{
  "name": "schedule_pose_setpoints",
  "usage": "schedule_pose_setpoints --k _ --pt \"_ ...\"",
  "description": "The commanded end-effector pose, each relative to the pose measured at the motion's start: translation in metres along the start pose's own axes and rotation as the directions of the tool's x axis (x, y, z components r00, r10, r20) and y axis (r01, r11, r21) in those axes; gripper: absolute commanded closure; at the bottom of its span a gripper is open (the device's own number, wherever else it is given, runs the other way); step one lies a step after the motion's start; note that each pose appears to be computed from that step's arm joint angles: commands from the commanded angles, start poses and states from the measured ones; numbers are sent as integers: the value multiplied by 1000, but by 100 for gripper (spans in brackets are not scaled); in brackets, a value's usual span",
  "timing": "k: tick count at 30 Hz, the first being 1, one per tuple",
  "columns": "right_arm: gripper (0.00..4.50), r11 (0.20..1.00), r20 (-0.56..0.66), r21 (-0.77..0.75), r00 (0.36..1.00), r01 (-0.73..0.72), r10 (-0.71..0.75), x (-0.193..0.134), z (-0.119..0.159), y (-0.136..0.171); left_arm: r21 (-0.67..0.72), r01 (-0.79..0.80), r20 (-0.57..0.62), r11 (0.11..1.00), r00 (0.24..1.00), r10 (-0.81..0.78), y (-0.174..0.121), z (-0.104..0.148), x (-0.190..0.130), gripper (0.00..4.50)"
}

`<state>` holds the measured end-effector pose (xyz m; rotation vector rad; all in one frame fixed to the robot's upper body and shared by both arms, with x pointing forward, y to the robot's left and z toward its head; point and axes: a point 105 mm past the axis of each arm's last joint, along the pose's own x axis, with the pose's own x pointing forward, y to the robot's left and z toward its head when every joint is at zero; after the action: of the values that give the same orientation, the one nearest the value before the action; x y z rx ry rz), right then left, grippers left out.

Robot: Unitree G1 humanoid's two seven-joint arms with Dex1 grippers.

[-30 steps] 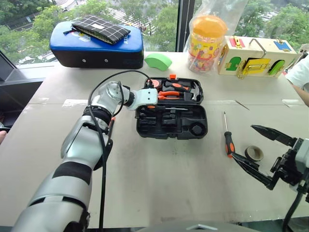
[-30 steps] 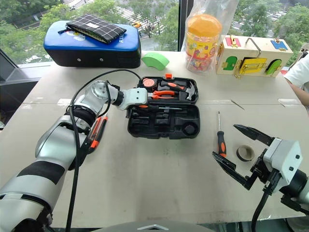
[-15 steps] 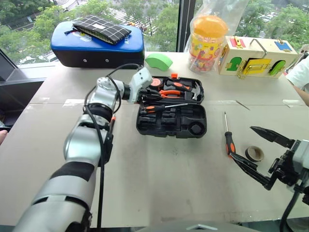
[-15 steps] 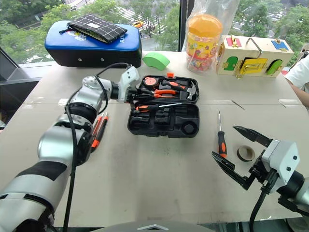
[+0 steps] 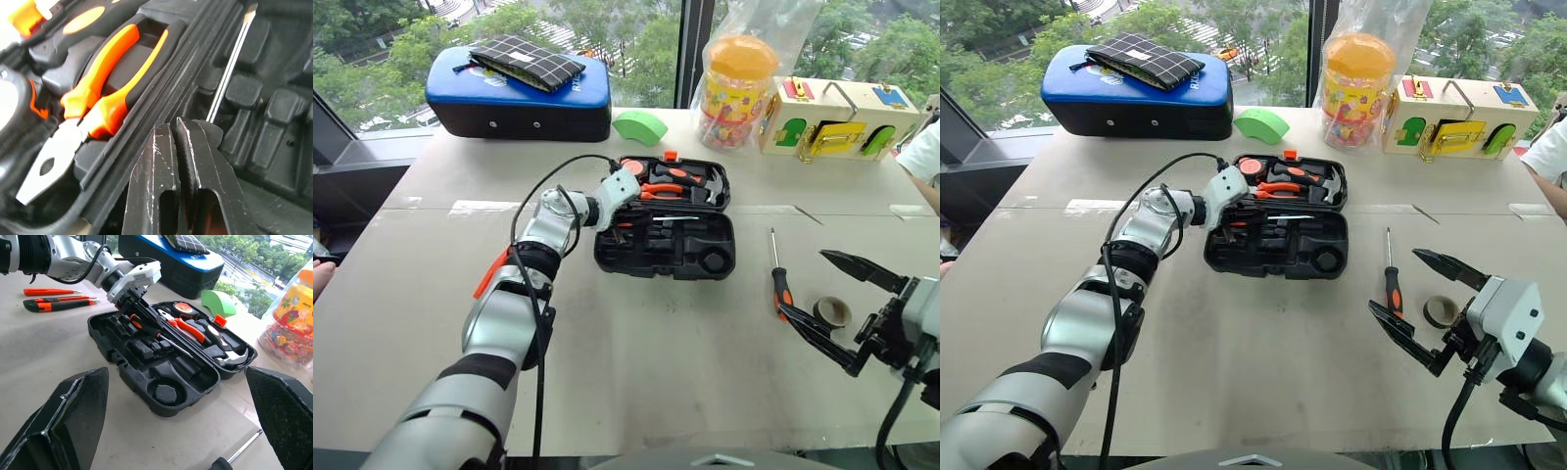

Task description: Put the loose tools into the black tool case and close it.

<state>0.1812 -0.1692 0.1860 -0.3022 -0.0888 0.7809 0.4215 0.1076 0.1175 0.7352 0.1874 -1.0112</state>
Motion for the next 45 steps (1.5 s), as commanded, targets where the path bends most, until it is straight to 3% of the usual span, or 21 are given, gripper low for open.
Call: schedule_pose_setpoints --k 1,5,9,12,14,16,19,22,27,30,34,37,39,42,43,45 --pt "0 999 17 -32 1000 -8 8 3 7 2 179 56 -103 982 994 -38 -12 -14 7 431" --pt "0 1000 24 -28 1000 -8 9 6 7 3 297 78 -130 952 991 -41 -17 -14 14 431" --pt "0 1000 17 -11 1000 12 -12 7 5 3 281 66 -87 957 995 -43 -20 -9 17 431" --pt "0 997 -9 -16 997 72 -72 8 0 0 31 -28 101 999 995 25 3 17 7 431" --pt "0 991 -87 13 988 131 -129 12 -14 -2 -185 38 340 982 940 27 17 52 -12 431" --pt "0 984 -174 31 971 175 -167 16 -28 -5 -229 144 488 963 872 -15 16 76 -36 431" --pt "0 966 -302 17 922 258 -241 22 -48 -12 -204 319 550 926 819 -161 -12 90 -64 356" --pt "0 937 -396 108 879 333 -267 34 -71 -20 -160 460 537 874 783 -314 -53 93 -89 208" --pt "0 863 -553 221 788 454 -272 51 -110 -31 -145 512 484 846 783 -391 -94 87 -107 7" --pt "69 820 -650 249 717 515 -253 51 -132 -34 -156 504 469 850 795 -385 -107 83 -110 0" --pt "263 823 -666 231 701 518 -255 55 -130 -41 -164 491 452 856 808 -377 -120 77 -116 0" --pt "373 844 -659 198 705 499 -262 55 -123 -47 -189 480 442 857 820 -363 -127 68 -119 0" --pt "373 847 -637 182 716 500 -286 54 -111 -58 -215 457 441 863 834 -332 -132 58 -119 0" --pt "373 936 -409 82 868 341 -280 79 -51 -77 -383 245 538 891 843 0 -123 58 -121 0" --pt "373 970 -322 87 928 225 -186 93 -35 -69 -398 229 548 888 836 30 -125 60 -124 0" --pt "373 997 -264 47 964 53 -38 113 -22 -57 -442 251 575 861 816 57 -128 63 -129 0"
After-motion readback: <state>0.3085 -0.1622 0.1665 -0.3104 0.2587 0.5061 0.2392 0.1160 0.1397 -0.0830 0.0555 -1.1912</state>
